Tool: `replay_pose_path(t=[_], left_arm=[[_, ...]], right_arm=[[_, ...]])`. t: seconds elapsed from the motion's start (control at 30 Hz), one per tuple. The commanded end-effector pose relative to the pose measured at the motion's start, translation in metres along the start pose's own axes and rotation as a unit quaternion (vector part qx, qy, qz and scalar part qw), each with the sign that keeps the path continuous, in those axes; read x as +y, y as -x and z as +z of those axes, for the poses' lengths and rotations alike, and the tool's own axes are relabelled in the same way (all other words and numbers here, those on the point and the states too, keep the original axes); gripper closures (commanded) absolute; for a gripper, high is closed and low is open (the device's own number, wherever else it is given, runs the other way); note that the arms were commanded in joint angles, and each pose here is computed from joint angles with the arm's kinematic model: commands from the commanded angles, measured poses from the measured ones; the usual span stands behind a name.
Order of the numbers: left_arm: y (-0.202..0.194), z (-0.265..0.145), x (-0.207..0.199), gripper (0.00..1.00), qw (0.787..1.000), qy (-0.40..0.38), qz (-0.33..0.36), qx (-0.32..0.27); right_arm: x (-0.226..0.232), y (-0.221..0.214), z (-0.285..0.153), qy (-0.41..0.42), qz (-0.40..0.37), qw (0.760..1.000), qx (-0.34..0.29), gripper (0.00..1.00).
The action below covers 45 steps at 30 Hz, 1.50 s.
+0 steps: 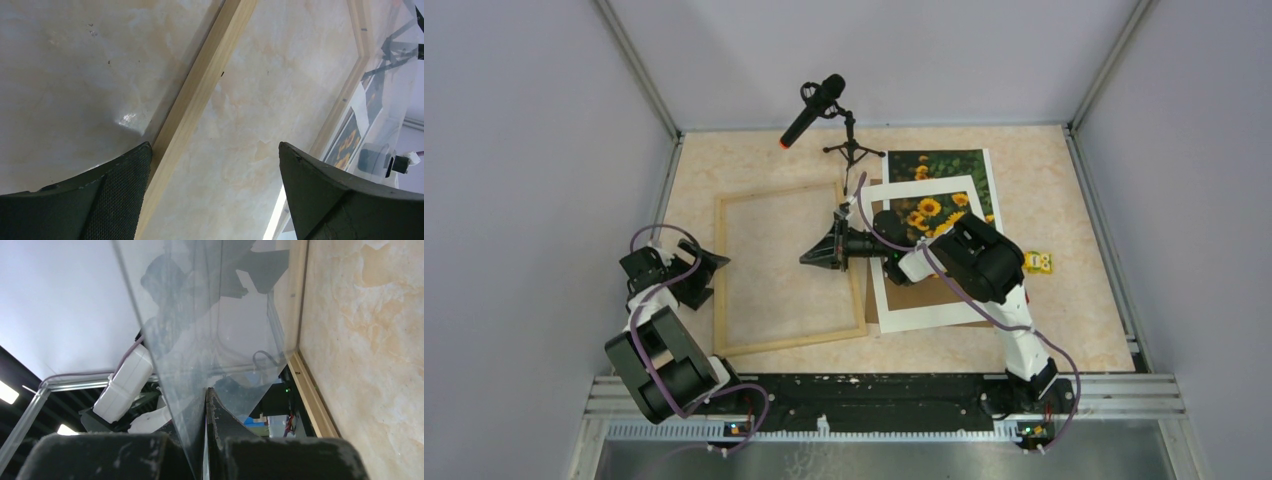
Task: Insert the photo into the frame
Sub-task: Place the photo frame item in the photo frame.
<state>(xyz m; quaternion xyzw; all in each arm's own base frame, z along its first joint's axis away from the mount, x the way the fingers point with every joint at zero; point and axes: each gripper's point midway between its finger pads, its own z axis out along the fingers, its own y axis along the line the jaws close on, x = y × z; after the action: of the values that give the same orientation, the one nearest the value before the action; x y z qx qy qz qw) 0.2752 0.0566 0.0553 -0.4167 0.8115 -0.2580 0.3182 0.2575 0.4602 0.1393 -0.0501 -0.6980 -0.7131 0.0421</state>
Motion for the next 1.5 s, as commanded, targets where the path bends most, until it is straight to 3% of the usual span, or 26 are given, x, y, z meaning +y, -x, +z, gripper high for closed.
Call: replay_pose_path(t=[0.0, 0.67, 1.07, 1.47], left_arm=[[0.001, 0.001, -0.006, 0.02, 1.0, -0.018, 0.002, 0.001], [0.003, 0.0, -0.008, 0.02, 1.0, -0.021, 0.002, -0.001], [0.005, -0.001, -0.012, 0.02, 1.0, -0.025, 0.003, -0.001], [0.007, -0.001, -0.012, 0.02, 1.0, -0.026, 0.007, -0.008]], right_arm=[[0.036, 0.002, 0.005, 0.048, -0.033, 0.998, 0.002, 1.0], [0.041, -0.009, 0.015, 0.055, -0.022, 0.998, 0.011, 1.0], [-0.008, 0.0, 0.013, 0.021, 0.015, 1.0, -0.001, 1.0], [0.054, -0.001, 0.012, 0.067, -0.014, 0.998, 0.01, 1.0]])
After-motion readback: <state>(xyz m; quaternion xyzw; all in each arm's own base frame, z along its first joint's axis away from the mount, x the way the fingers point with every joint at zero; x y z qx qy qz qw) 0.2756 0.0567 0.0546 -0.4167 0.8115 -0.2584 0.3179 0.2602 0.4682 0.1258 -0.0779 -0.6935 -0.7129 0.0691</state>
